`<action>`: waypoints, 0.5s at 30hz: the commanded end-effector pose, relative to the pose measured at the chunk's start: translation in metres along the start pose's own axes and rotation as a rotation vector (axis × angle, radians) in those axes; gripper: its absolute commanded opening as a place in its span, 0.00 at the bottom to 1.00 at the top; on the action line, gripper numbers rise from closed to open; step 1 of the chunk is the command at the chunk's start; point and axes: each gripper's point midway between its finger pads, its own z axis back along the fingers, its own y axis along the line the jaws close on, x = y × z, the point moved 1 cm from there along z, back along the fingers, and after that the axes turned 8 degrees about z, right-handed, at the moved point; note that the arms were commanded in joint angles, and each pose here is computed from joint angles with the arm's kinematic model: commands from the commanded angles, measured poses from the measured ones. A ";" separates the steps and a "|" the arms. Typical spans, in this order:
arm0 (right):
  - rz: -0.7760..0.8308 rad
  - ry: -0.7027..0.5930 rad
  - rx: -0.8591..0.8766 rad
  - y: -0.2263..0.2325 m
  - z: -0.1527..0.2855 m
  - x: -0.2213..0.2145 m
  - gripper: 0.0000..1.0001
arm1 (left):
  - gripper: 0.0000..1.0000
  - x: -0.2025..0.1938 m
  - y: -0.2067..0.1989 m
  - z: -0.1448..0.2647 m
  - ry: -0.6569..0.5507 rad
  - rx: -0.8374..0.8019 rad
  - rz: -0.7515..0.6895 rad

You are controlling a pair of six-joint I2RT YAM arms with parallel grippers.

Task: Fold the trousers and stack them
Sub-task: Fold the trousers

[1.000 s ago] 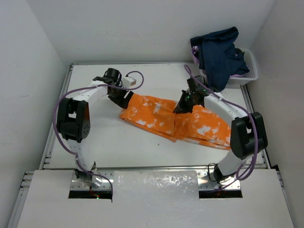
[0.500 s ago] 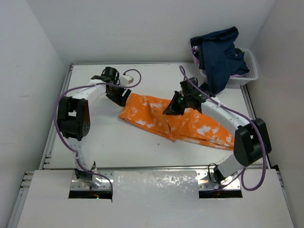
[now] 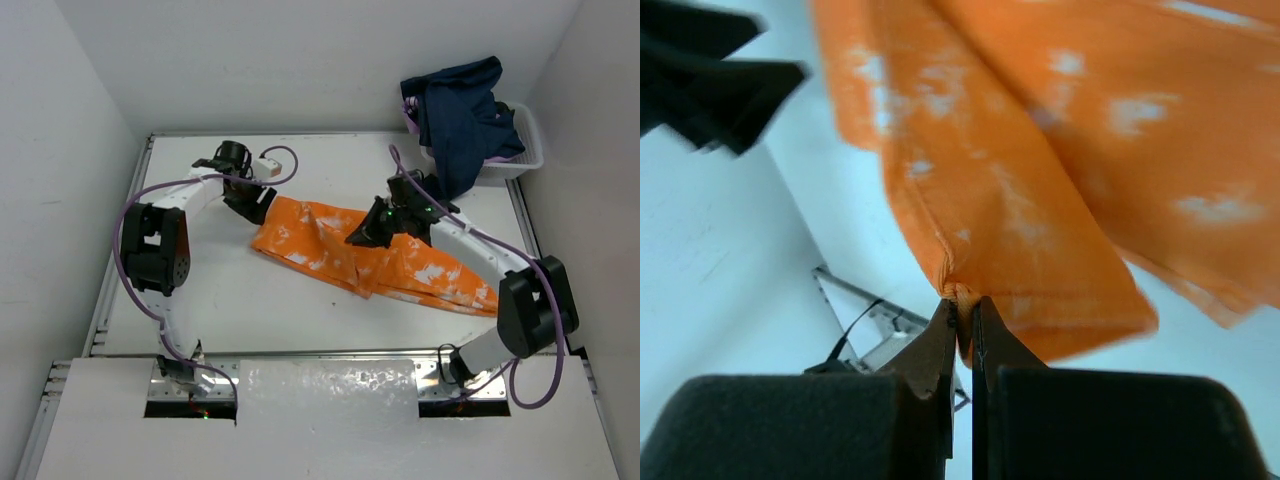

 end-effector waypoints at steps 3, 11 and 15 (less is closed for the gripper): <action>-0.060 -0.055 -0.102 -0.054 0.008 0.012 0.00 | 0.64 0.016 0.005 0.007 -0.056 0.007 -0.013; 0.065 -0.001 -0.377 -0.107 -0.005 0.030 0.10 | 0.64 0.019 0.006 0.012 -0.064 0.016 -0.020; 0.069 -0.028 -0.493 -0.142 0.004 0.032 0.50 | 0.64 0.020 0.004 0.013 -0.071 0.007 -0.017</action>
